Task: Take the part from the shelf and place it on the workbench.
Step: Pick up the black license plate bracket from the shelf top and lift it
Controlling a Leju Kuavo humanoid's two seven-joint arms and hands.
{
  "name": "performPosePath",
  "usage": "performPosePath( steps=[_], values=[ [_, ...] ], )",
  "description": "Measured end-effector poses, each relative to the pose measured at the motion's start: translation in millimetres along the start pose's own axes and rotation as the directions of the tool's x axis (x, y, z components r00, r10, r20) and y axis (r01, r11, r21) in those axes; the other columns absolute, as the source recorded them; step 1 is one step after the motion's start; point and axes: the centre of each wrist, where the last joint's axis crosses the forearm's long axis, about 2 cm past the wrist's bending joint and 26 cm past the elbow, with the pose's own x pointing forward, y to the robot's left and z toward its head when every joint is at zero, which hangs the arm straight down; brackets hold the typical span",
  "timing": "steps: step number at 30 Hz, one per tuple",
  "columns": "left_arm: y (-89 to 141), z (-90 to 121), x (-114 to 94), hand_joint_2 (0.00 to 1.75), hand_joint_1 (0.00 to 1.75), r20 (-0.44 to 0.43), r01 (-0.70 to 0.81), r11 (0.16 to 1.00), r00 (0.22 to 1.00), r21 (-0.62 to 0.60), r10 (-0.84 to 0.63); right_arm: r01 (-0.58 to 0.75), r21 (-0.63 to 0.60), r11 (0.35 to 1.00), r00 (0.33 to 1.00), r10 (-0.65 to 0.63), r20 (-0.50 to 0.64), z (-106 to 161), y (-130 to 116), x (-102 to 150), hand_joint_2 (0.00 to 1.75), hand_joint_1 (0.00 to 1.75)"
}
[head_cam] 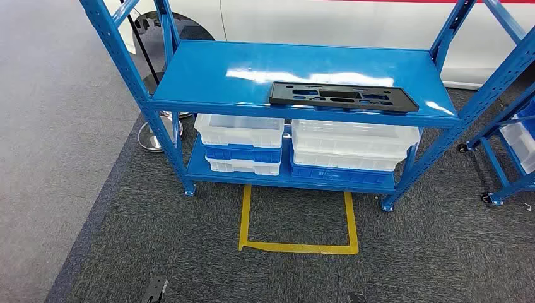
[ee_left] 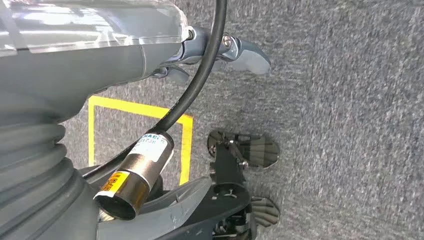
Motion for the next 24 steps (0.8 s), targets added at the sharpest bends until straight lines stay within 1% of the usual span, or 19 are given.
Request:
performPosePath(
  steps=[2,4,7,10,13,17,20,24],
  values=[
    [-0.8,0.0,1.6,1.75,0.00,0.004,0.004,1.000,1.000,0.000,-0.004,-0.013,-0.002,1.000,0.999,0.013,0.045,-0.5,-1.1,12.2,1.75,0.00],
    [-2.4,0.1,5.5,1.75,0.00,0.013,0.015,1.000,1.000,-0.002,-0.015,-0.047,-0.009,0.999,0.988,0.048,0.144,-0.4,-3.6,42.4,1.75,0.00],
    [-4.7,0.2,11.1,1.75,0.00,0.025,0.030,1.000,0.999,-0.006,-0.030,-0.109,-0.027,0.994,0.949,0.112,0.294,4.0,-6.9,95.6,1.75,0.00],
    [-6.0,0.3,13.9,1.75,0.00,0.031,0.046,0.999,0.998,-0.009,-0.045,-0.168,-0.057,0.984,0.882,0.176,0.438,14.0,-5.3,147.9,1.75,0.00],
    [-6.5,0.3,15.7,1.75,0.00,0.034,0.058,0.998,0.998,-0.010,-0.057,-0.219,-0.113,0.969,0.785,0.243,0.570,28.1,-0.8,194.9,1.75,0.00],
    [-6.7,0.4,15.4,0.00,0.00,0.036,0.073,0.997,0.997,-0.010,-0.073,-0.264,-0.224,0.938,0.637,0.344,0.690,47.0,6.6,240.1,1.75,0.00],
    [-6.7,0.4,14.9,0.00,0.00,0.034,0.077,0.997,0.996,-0.009,-0.077,-0.281,-0.321,0.904,0.527,0.425,0.736,58.9,12.1,262.4,1.75,0.00],
    [-6.6,0.4,14.4,0.00,0.00,0.032,0.080,0.997,0.996,-0.007,-0.079,-0.307,-0.423,0.852,0.415,0.520,0.747,68.1,20.3,275.5,1.75,0.00]
  ],
)
